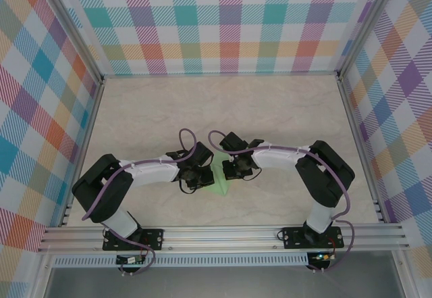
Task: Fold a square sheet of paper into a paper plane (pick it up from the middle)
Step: Fold the triangle a second time at the center of the table.
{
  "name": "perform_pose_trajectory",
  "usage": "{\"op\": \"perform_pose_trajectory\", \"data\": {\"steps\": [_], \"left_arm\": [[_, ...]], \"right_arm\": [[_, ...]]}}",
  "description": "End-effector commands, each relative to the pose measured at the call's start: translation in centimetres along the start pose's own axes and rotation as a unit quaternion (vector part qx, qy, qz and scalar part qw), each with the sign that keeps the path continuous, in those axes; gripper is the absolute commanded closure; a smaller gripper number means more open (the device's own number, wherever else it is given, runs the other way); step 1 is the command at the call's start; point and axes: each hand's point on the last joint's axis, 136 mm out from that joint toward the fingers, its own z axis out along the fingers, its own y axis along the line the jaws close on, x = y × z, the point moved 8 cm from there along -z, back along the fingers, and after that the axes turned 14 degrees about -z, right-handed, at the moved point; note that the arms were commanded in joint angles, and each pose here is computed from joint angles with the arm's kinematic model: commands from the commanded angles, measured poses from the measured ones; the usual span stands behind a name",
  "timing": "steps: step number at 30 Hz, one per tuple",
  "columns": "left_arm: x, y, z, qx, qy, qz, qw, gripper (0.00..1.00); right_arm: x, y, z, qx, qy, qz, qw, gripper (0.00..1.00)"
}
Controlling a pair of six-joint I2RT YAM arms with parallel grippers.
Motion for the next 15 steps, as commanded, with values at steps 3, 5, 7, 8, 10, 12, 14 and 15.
{"op": "perform_pose_trajectory", "data": {"steps": [3, 5, 7, 8, 10, 12, 14, 15], "left_arm": [[0.5, 1.7, 1.1, -0.032, 0.011, -0.004, 0.999, 0.85], [0.5, 1.7, 1.0, -0.031, 0.012, -0.004, 0.999, 0.85], [0.5, 1.6, 0.8, -0.028, 0.009, -0.003, 1.000, 0.85], [0.4, 1.4, 0.6, -0.024, 0.006, -0.002, 1.000, 0.85], [0.3, 1.1, 0.0, -0.015, -0.002, -0.001, 1.000, 0.85], [0.2, 0.7, -1.1, 0.003, -0.015, 0.001, 1.000, 0.88], [-0.2, 0.1, -2.3, 0.040, -0.025, -0.001, 0.999, 0.92], [-0.4, -0.2, -2.8, 0.065, -0.025, -0.005, 0.998, 0.95]], "right_arm": [[0.3, -0.1, 0.5, 0.012, 0.012, -0.003, 1.000, 0.90], [0.3, -0.2, 0.5, 0.013, 0.012, -0.003, 1.000, 0.90], [0.3, -0.1, 0.6, 0.013, 0.016, -0.003, 1.000, 0.90], [0.3, -0.1, 0.7, 0.013, 0.016, -0.002, 1.000, 0.90], [0.3, -0.2, 0.8, 0.014, 0.018, 0.000, 1.000, 0.90], [0.4, -0.3, 0.8, 0.016, 0.020, 0.000, 1.000, 0.90], [0.5, -0.3, 0.9, 0.017, 0.020, -0.001, 1.000, 0.90], [0.5, -0.3, 0.9, 0.017, 0.021, 0.000, 1.000, 0.90]]}}
